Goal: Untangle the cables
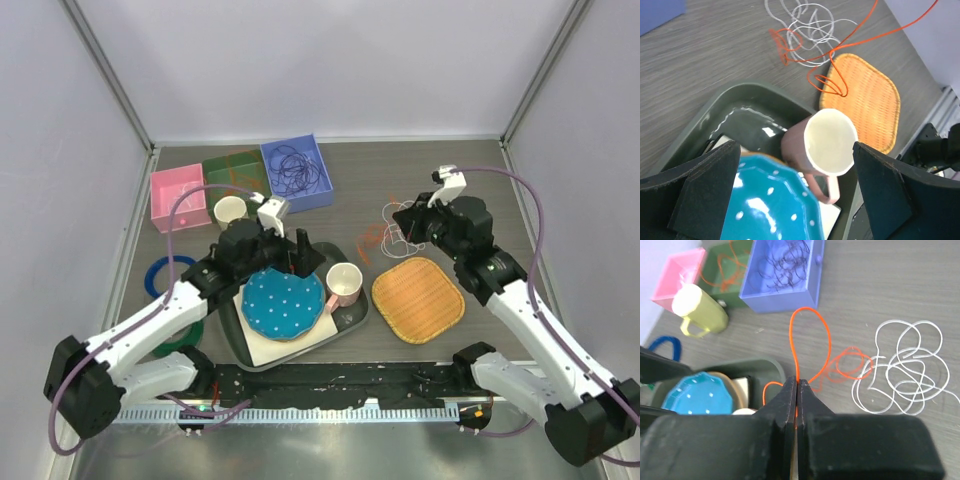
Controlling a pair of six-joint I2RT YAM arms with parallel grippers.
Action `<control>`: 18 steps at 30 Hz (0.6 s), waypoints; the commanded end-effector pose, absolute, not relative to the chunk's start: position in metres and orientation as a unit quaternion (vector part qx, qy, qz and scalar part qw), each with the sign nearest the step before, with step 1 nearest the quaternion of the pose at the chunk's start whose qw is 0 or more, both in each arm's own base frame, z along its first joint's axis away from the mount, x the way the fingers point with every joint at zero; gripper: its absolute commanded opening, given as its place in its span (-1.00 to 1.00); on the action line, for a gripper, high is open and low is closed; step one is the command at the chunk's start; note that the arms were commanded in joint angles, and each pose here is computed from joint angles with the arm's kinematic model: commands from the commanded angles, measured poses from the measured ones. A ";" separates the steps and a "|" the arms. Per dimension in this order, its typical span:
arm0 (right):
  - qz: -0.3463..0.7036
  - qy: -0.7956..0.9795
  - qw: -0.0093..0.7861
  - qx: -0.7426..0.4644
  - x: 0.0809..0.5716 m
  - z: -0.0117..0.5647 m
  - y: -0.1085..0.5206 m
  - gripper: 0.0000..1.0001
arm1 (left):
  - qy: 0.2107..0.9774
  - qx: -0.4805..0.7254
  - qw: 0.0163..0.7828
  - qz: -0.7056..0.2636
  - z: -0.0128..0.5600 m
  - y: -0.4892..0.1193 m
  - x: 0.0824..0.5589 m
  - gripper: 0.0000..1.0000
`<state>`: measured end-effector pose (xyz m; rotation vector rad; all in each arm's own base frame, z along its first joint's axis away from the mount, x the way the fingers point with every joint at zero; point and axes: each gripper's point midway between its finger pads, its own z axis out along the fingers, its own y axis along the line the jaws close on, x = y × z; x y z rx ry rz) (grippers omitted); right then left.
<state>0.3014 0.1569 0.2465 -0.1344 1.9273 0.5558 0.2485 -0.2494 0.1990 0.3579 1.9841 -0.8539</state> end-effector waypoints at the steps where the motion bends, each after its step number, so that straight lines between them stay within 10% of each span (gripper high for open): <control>1: 0.290 0.764 0.574 -0.039 0.294 0.284 0.166 -0.99 | 0.739 0.222 0.479 -0.419 0.251 -0.296 0.250 1.00; 18: 0.359 0.739 0.569 -0.009 0.290 0.334 0.180 -0.98 | 0.725 0.367 0.401 -0.423 0.205 -0.428 0.307 1.00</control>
